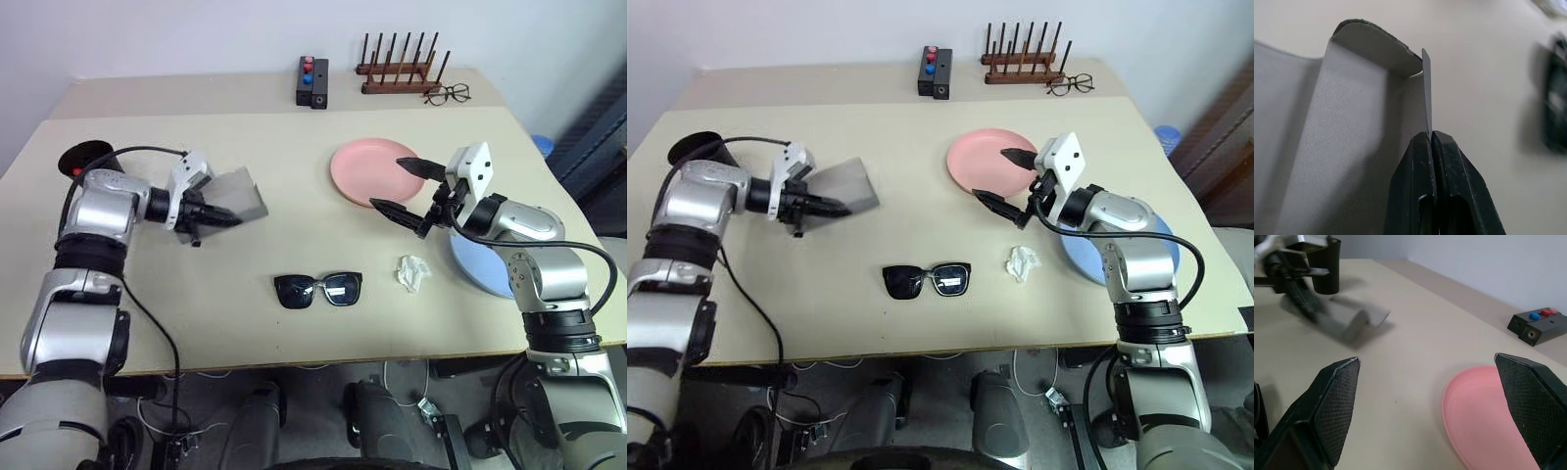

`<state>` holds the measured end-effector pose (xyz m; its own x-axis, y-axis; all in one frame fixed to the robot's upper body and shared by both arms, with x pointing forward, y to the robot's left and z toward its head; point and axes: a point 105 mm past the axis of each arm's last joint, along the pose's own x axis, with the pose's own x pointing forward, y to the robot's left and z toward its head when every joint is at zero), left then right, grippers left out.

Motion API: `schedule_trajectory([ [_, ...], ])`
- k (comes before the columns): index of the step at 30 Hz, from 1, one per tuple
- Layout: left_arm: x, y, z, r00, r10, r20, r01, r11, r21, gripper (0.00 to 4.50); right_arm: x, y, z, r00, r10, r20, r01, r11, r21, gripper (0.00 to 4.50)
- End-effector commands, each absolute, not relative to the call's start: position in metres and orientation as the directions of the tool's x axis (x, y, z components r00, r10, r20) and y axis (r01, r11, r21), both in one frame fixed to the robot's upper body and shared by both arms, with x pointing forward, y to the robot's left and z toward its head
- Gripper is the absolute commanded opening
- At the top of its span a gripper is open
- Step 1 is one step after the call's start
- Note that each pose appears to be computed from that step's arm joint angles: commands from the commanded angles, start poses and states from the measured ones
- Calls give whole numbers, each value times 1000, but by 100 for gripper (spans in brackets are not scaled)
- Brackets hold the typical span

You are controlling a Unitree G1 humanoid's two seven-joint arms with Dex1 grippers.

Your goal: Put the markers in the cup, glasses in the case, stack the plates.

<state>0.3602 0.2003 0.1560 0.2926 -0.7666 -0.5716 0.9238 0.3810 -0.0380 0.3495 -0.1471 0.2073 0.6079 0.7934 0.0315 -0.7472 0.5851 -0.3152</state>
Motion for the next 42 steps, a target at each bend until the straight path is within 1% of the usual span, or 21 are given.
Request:
schedule_trajectory([
  [1, 337, 195, 172, 209, -786, -582, 964, 267, -14, 5, 346, -148, 221, 603, 795, 67, -731, 584, -354, 450],
  [5, 314, 191, 169, 144, -790, -596, 978, 205, -35, 5, 346, -146, 221, 602, 795, 70, -731, 584, -352, 450],
  [7, 297, 194, 162, 96, -766, -636, 983, 172, -58, 5, 346, -146, 222, 602, 795, 71, -731, 584, -352, 450],
  [11, 277, 196, 152, 38, -735, -677, 987, 134, -91, 5, 346, -146, 221, 601, 796, 69, -732, 583, -352, 450],
  [14, 270, 196, 149, 22, -726, -687, 987, 125, -101, 5, 346, -145, 221, 599, 797, 70, -734, 582, -350, 450],
  [25, 260, 191, 137, 1, -729, -685, 990, 95, -100, 5, 345, -145, 221, 598, 799, 70, -735, 580, -351, 450],
  [27, 261, 193, 133, 19, -717, -697, 991, 105, -80, 5, 345, -145, 221, 597, 800, 70, -736, 580, -351, 450],
  [31, 259, 190, 133, 8, -732, -681, 990, 100, -96, 5, 345, -145, 222, 596, 800, 70, -735, 579, -352, 450],
  [32, 260, 191, 131, 9, -726, -687, 990, 104, -97, 29, 346, -145, 221, 597, 800, 69, -735, 579, -352, 450],
  [34, 261, 192, 129, 15, -722, -692, 988, 115, -98, 90, 345, -145, 221, 597, 800, 69, -735, 579, -353, 450],
  [38, 261, 189, 137, 2, -749, -662, 987, 108, -119, 288, 345, -145, 221, 593, 802, 66, -738, 575, -353, 450],
  [39, 261, 190, 139, 3, -749, -663, 987, 108, -118, 347, 345, -145, 221, 592, 804, 63, -740, 573, -353, 450],
  [41, 258, 192, 145, -23, -752, -659, 982, 105, -155, 445, 339, -145, 219, 561, 827, 37, -767, 537, -351, 450],
  [42, 260, 191, 149, -20, -756, -654, 983, 104, -150, 445, 336, -145, 218, 547, 837, 26, -779, 521, -348, 450],
])
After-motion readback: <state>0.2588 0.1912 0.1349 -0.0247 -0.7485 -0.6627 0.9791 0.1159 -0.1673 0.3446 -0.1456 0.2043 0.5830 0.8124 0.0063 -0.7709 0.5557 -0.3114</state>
